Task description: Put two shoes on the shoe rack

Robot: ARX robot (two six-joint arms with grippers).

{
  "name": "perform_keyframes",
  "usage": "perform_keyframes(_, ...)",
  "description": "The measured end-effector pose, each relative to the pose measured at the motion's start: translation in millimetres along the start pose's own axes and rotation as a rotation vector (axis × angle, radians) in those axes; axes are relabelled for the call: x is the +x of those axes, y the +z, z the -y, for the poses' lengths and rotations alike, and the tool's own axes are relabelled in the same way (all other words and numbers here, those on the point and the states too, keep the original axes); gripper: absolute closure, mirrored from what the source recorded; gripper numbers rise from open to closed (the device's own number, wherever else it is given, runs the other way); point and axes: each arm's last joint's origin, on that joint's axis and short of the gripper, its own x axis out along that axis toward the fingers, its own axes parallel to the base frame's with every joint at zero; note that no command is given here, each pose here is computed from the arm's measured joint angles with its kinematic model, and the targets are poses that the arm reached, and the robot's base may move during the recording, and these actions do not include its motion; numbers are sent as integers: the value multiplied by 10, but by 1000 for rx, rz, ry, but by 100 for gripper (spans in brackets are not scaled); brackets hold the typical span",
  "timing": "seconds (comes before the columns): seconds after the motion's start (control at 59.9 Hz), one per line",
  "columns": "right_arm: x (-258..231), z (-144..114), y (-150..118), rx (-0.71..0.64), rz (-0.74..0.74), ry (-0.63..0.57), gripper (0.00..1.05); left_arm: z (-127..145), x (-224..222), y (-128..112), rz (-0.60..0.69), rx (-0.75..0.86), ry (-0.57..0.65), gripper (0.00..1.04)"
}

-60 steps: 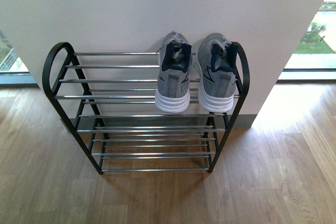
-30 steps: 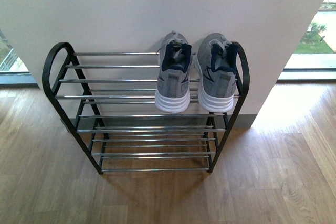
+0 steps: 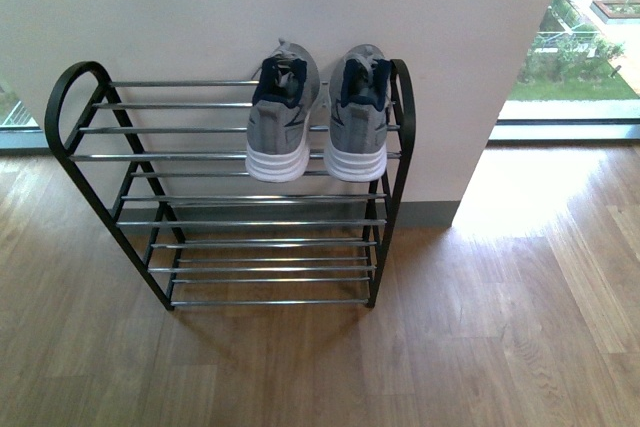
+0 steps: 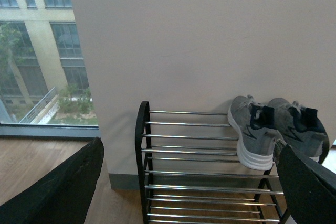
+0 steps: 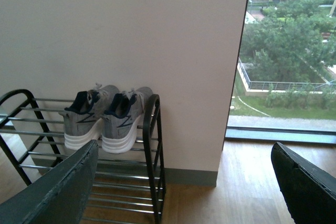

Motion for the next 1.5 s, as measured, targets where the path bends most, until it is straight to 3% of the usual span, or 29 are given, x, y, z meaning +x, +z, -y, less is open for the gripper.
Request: perform_keyframes(1.502, 0, -1, -1, 0, -2, 3, 9, 0, 0, 0, 0, 0, 2, 9)
